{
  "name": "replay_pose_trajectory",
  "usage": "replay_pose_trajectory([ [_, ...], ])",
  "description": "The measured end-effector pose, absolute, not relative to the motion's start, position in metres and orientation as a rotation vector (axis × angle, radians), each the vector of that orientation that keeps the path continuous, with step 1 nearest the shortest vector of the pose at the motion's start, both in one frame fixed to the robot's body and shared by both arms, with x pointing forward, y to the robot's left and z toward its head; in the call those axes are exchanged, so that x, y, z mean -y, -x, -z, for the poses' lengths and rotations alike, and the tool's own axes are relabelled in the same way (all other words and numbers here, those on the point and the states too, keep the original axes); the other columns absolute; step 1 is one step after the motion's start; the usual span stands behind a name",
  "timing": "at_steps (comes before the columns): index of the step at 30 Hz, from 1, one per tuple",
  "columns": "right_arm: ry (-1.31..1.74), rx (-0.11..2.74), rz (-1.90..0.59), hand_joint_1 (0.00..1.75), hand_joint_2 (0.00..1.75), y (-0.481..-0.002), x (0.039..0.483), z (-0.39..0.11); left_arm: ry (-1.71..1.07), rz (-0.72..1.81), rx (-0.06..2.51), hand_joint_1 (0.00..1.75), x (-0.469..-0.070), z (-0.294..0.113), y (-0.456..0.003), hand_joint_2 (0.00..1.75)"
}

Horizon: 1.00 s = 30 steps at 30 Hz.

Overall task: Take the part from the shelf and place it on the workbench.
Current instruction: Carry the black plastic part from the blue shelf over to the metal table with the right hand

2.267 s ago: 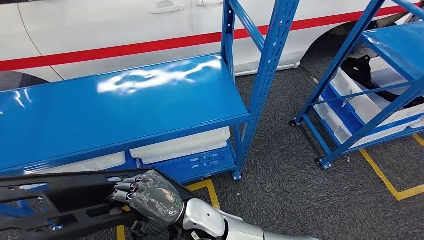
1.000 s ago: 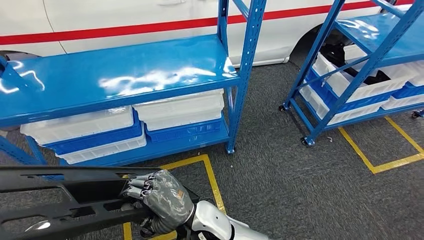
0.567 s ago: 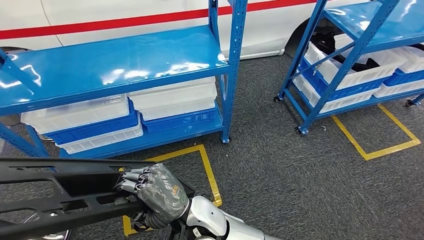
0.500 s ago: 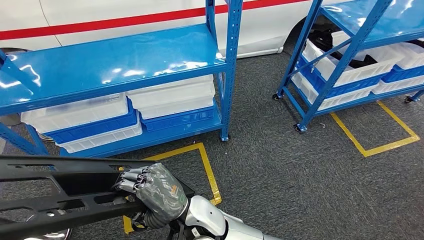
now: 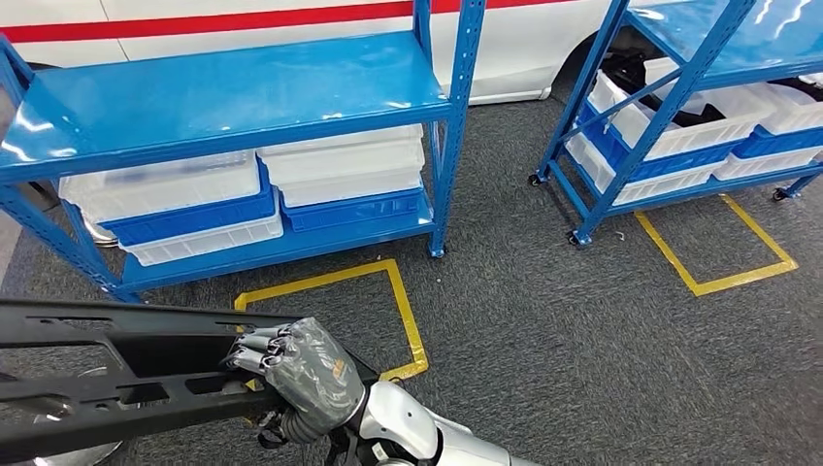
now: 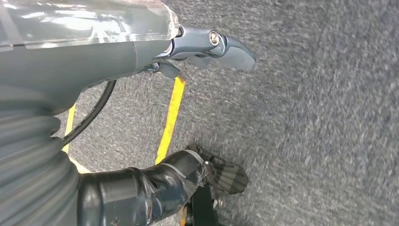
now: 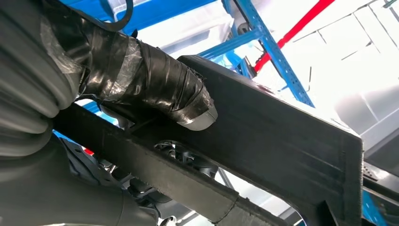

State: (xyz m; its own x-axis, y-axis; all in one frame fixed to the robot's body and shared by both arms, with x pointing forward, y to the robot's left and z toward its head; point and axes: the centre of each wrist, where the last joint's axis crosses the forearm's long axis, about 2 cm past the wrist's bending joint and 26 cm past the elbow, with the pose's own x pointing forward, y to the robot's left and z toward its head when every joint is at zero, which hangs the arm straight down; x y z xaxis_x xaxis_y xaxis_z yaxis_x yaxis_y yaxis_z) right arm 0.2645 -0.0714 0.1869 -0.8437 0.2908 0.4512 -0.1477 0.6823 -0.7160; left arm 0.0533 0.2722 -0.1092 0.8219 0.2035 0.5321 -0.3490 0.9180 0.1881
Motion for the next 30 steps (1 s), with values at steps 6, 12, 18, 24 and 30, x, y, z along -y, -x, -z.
replay_pose_trajectory([
  [6,0.109,2.356,-1.05,1.75,1.75,-0.262,0.073,-0.183,-0.29,-0.296,0.527,0.0,-0.272,0.109,-0.052,1.75],
  [12,0.1,2.392,-0.974,1.75,1.75,-0.26,0.075,-0.185,-0.282,-0.309,0.529,0.0,-0.268,0.109,-0.053,1.75],
  [18,0.084,2.395,-0.938,1.75,1.75,-0.257,0.076,-0.186,-0.287,-0.319,0.522,0.0,-0.27,0.109,-0.052,1.75],
  [24,0.101,2.398,-0.934,1.75,1.75,-0.254,0.076,-0.184,-0.294,-0.32,0.511,0.0,-0.272,0.11,-0.05,1.75],
  [30,0.114,2.397,-0.926,1.75,1.75,-0.253,0.079,-0.182,-0.292,-0.321,0.512,0.0,-0.271,0.109,-0.051,1.75],
])
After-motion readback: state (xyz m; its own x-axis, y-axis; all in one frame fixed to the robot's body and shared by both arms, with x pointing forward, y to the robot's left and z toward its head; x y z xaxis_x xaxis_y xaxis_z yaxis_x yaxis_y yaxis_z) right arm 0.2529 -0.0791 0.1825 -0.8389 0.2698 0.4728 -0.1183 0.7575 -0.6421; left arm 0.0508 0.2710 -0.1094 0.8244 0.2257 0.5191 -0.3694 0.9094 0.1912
